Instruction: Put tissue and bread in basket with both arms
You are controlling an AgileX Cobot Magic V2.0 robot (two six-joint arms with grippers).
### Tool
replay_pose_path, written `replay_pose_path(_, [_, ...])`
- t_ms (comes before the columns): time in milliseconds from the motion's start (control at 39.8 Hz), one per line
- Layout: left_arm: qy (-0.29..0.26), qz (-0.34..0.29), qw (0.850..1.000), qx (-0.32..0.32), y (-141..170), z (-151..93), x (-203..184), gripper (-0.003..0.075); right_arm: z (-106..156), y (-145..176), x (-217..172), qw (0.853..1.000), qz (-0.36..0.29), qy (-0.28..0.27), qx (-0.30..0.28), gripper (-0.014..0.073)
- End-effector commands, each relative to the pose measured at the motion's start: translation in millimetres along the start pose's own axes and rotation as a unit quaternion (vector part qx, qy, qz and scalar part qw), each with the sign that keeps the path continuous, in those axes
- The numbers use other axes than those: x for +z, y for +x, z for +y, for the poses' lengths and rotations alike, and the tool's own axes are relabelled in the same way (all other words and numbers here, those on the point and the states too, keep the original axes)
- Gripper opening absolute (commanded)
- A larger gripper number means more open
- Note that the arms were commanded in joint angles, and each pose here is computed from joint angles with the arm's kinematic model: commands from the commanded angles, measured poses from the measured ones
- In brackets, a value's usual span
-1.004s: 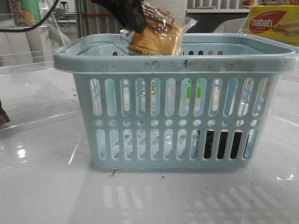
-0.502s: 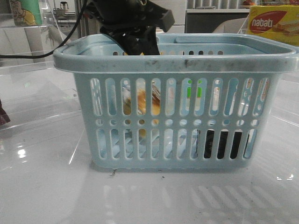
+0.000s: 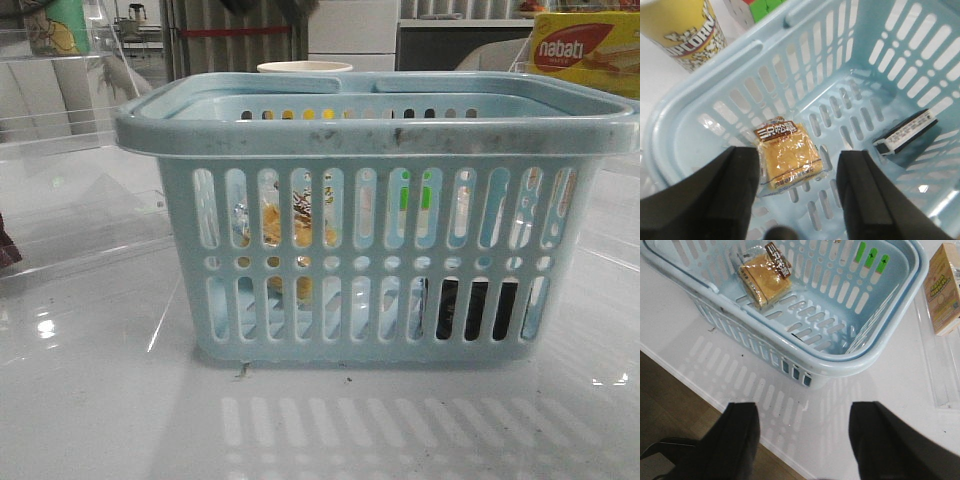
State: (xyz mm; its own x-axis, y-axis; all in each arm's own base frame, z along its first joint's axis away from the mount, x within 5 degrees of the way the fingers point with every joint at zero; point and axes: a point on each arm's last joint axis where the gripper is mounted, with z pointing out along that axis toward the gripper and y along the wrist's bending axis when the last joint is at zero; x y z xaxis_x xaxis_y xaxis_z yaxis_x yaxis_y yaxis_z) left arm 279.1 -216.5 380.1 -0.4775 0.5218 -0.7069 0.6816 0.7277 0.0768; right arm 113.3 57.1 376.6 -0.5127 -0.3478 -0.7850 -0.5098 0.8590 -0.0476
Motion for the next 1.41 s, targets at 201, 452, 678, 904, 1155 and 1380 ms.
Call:
replay_pose_path(201, [-0.013, -0.125, 0.992, 0.004, 25.5, -6.6, -116.9, 0.0422, -1.3, -10.6, -7.2, 0.999, -0.045, 0.008, -0.006, 0.0498])
replay_pose_path(452, [-0.014, -0.168, 0.986, 0.000, 93.1, -15.6, -166.1, 0.0422, -1.3, -10.6, -7.2, 0.999, -0.045, 0.008, -0.006, 0.0498])
replay_pose_path(678, [-0.018, -0.196, 0.980, -0.001, 158.4, -23.4, -186.7, 0.0422, -1.3, -10.6, -7.2, 0.999, -0.045, 0.008, -0.006, 0.0498])
replay_pose_path(904, [-0.012, -0.192, 0.981, -0.014, 199.0, -28.5, -181.1, 0.0422, -1.2, -10.1, -7.2, 0.999, -0.043, 0.007, -0.006, 0.0498])
replay_pose_path(1155, [-0.012, -0.191, 0.981, -0.021, 204.0, -29.0, -174.3, 0.0422, -1.2, -9.9, -7.1, 0.999, -0.041, 0.007, -0.007, 0.0498])
replay_pose_path(1380, [-0.015, -0.194, 0.981, -0.018, 203.5, -28.5, -174.6, 0.0326, -1.3, -9.9, -7.1, 0.999, -0.041, 0.008, -0.007, 0.0293])
